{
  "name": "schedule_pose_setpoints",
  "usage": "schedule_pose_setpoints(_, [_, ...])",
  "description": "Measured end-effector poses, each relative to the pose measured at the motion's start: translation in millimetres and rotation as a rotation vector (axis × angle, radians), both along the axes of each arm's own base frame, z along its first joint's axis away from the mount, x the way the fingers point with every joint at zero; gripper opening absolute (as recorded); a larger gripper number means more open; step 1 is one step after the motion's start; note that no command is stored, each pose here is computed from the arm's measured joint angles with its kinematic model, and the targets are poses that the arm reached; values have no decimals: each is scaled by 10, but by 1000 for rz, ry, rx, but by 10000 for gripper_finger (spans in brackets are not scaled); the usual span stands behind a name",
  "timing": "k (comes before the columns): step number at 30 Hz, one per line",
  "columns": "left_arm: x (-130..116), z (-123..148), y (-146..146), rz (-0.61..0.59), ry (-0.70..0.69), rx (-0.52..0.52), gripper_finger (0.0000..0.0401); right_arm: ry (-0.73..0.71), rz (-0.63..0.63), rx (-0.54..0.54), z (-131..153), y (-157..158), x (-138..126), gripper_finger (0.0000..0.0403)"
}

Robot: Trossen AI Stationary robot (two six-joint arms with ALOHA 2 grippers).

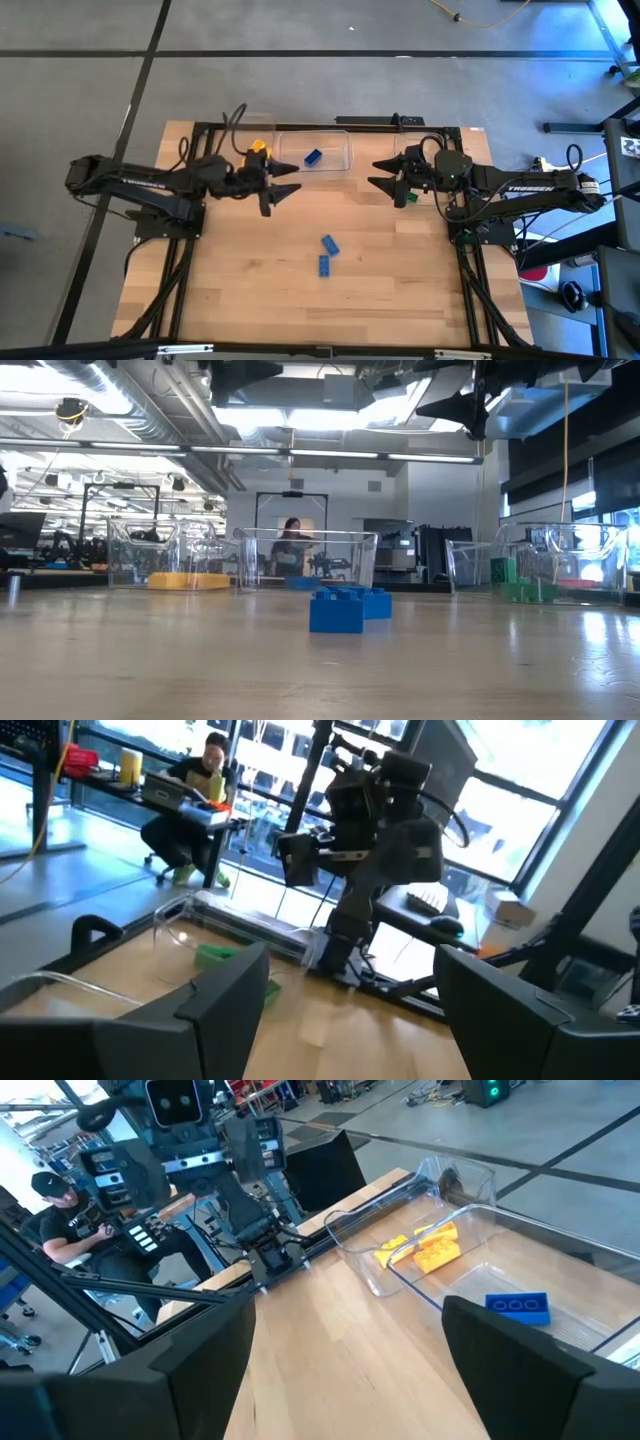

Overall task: Sort & place blocks by color
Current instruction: Put the top blue game piece into the middle transparent bin

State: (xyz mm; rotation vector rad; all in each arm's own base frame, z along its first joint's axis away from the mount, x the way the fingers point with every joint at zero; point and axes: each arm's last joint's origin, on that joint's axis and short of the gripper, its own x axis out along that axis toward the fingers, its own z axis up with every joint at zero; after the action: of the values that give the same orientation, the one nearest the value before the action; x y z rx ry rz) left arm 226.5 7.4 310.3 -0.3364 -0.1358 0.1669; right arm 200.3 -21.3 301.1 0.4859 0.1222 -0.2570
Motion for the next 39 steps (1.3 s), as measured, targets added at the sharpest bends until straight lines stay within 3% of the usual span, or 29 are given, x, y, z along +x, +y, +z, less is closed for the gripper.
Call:
schedule_pose_setpoints(19, [-17,17,0,2,-14,23,273,11,-5,31,-17,0,-3,323])
schedule_pose_setpoints(26, [-16,13,0,2,-10,24,273,248,5,259,-296,47,11,323])
schedule_pose_setpoints(29, [-16,13,0,1,-10,25,273,376,78,337,-352,180,160,323])
schedule_pose_setpoints(31, [-16,13,0,1,-10,25,273,477,105,335,-353,308,304,323])
schedule_pose_setpoints(35, [-16,12,0,1,-9,25,273,671,35,326,-434,553,643,323])
schedule_pose_setpoints(39, [-16,9,19,9,-5,25,273,755,-42,357,-577,792,1049,323])
